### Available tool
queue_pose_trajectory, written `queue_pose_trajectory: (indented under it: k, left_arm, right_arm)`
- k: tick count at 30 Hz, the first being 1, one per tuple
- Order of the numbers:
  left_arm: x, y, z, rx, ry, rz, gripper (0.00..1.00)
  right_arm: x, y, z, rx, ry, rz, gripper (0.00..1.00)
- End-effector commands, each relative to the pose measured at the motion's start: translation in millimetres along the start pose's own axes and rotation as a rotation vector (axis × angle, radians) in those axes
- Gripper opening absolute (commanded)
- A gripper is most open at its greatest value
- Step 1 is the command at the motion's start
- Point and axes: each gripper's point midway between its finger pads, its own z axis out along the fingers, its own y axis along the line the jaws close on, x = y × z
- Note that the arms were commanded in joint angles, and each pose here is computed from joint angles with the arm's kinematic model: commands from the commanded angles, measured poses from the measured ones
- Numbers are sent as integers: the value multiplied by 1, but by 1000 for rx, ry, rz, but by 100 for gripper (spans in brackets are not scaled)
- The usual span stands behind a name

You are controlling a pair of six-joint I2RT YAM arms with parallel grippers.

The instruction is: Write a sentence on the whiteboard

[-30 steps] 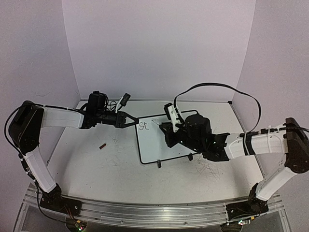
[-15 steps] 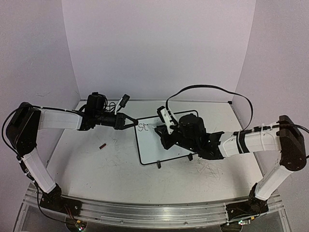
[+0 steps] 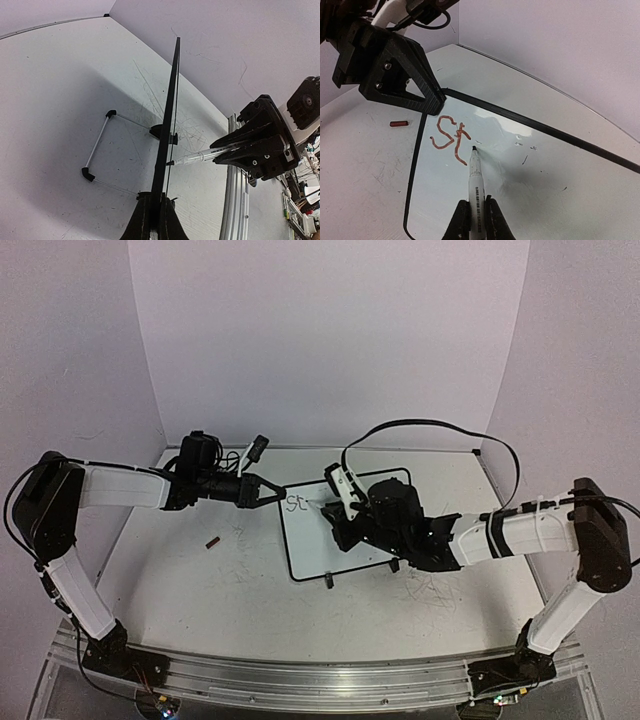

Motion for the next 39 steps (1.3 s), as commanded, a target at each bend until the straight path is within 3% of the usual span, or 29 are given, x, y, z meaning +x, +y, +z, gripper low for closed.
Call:
queue_pose_trajectory:
  k: [1, 21, 39]
  left_arm:
    - [-12, 3, -8, -53, -32, 41, 0]
    - [-11, 4, -8, -53, -30, 42, 0]
    - [-13, 1, -8, -45, -32, 45, 0]
  right_arm:
    - [-12, -5, 3, 35, -29, 14, 0]
    - [-7, -22, -4, 127, -24, 70, 0]
    - [-14, -7, 9, 52, -45, 67, 0]
